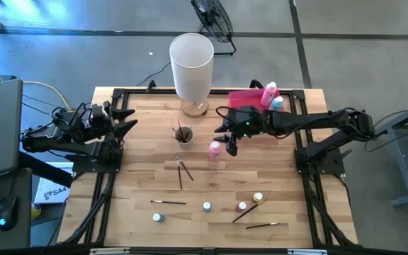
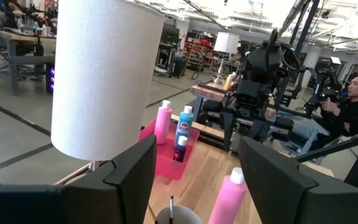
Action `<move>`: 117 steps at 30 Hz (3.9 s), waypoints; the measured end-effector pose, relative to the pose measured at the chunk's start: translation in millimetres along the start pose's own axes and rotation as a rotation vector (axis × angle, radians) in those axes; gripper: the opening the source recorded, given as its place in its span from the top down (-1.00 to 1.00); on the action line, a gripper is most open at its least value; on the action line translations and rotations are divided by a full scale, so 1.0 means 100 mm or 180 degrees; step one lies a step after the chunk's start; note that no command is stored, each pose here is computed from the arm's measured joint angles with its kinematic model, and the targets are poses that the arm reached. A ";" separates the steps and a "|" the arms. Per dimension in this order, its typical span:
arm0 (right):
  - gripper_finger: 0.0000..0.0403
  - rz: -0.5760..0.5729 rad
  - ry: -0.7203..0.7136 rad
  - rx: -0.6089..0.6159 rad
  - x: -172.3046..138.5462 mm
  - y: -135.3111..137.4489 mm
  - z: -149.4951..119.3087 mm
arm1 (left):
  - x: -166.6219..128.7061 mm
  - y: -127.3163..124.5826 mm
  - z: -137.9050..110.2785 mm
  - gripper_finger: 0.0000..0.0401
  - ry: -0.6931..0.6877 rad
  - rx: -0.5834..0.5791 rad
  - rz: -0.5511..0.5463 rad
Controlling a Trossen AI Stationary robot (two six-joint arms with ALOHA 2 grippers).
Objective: Pick & Place Paint Supplies
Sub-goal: Put the big pink paint bottle into the pink bin
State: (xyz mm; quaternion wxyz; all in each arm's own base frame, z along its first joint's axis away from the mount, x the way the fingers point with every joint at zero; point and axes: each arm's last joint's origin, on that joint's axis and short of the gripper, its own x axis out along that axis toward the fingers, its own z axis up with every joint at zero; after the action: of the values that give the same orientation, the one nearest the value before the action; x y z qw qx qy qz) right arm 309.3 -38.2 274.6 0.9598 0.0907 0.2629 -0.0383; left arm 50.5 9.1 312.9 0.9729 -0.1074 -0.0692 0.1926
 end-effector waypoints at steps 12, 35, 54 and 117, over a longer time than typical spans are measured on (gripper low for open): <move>-0.08 0.0527 0.0178 0.0105 0.00 0.05 -0.04 | 0.00 0.01 -0.02 -0.11 0.0036 0.0028 0.0078; -0.05 0.0365 0.0397 0.0028 0.34 0.05 -0.21 | 0.00 0.01 -0.02 -0.11 0.0049 0.0035 0.0088; -0.05 0.0270 0.0588 -0.0035 0.35 0.03 -0.28 | 0.00 0.01 -0.03 -0.11 0.0074 0.0049 0.0093; 0.40 0.0128 0.0389 0.0270 0.31 0.03 -0.21 | 0.00 0.01 -0.04 -0.11 0.0105 0.0059 0.0099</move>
State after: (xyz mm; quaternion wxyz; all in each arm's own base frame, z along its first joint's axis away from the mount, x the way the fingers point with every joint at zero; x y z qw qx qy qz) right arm 325.7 -32.0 242.1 0.9378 0.1388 0.3173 -0.0245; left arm 50.6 9.7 308.9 0.9718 -0.1026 -0.0496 0.2066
